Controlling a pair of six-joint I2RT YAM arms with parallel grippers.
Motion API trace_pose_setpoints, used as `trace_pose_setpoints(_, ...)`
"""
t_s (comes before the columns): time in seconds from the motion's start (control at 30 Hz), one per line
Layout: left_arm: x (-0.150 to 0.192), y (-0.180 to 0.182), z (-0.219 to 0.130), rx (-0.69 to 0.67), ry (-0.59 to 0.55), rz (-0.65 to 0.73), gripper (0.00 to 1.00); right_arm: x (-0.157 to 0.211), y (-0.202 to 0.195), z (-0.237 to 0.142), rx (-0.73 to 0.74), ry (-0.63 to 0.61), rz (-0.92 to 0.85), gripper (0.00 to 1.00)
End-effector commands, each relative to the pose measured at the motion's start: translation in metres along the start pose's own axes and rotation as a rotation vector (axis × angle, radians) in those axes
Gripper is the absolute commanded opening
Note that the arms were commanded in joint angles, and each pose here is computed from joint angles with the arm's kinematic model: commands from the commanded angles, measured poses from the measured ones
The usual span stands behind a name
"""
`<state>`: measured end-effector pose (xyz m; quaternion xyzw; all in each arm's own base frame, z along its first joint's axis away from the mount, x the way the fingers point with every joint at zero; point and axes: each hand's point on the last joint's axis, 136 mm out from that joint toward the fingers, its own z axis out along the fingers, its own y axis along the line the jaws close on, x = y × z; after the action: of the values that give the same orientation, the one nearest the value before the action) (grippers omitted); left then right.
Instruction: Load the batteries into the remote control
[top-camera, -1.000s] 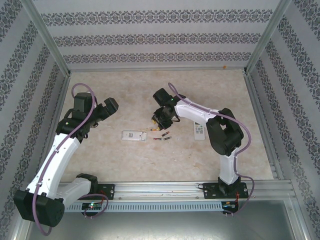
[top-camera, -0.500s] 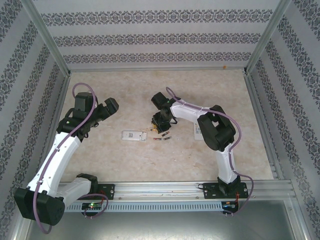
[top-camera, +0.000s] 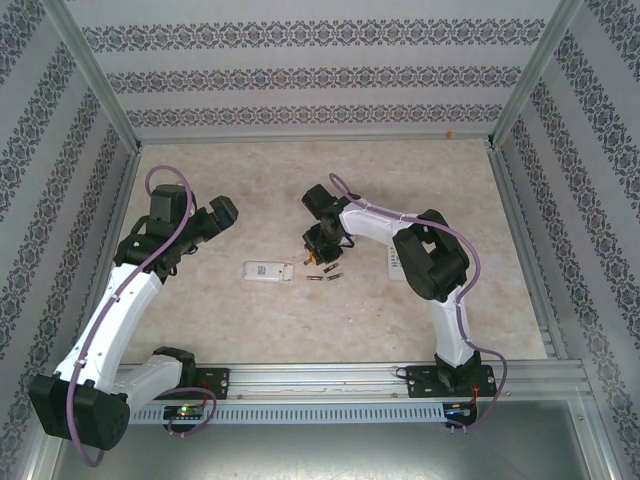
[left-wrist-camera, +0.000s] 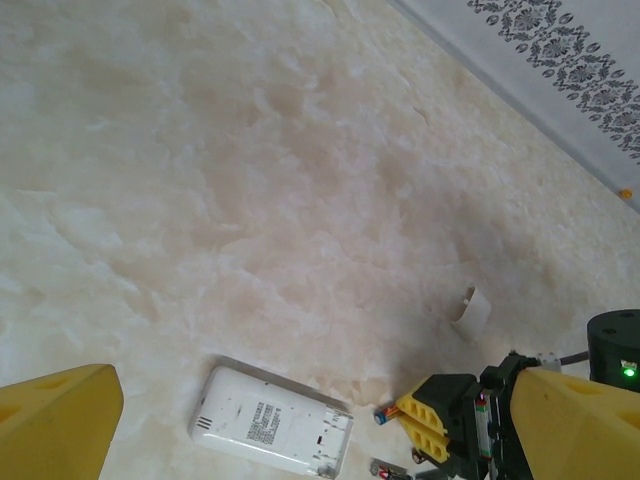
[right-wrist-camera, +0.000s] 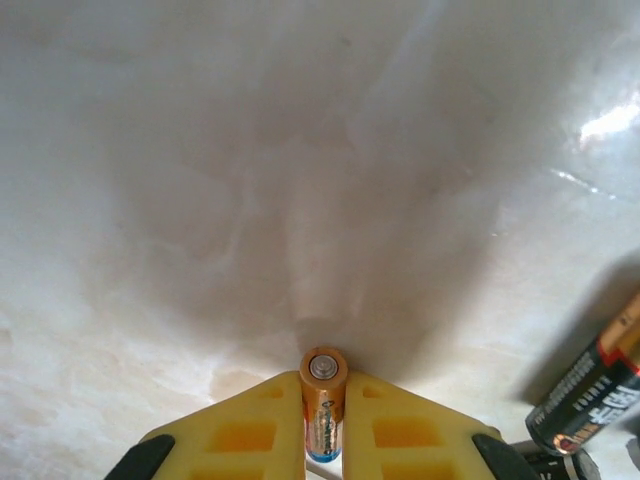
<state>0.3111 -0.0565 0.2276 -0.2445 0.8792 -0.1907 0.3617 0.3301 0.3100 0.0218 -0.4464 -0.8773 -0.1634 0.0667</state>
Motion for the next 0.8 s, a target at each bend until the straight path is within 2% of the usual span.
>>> trace_pose_setpoints(0.0,0.022,0.015,0.005,-0.047,0.101,0.005,1.00,-0.007,0.021,-0.032,-0.071,-0.095,-0.154,0.14)
trace_pose_setpoints(0.2,0.066,0.024,0.030,-0.082,0.348,-0.010,1.00,0.025,0.023,-0.050,-0.143,-0.107,-0.451,0.13)
trace_pose_setpoints(0.43,0.101,0.028,0.060,-0.053,0.559,0.019,0.91,0.073,0.023,-0.041,-0.188,-0.131,-0.592,0.12)
trace_pose_setpoints(0.57,0.110,0.034,0.073,-0.058,0.622,0.005,0.90,0.083,0.025,-0.028,-0.166,-0.149,-0.655,0.12)
trace_pose_setpoints(0.77,0.102,0.044,0.081,-0.045,0.666,-0.050,0.90,0.074,0.025,-0.022,-0.145,-0.178,-0.637,0.12)
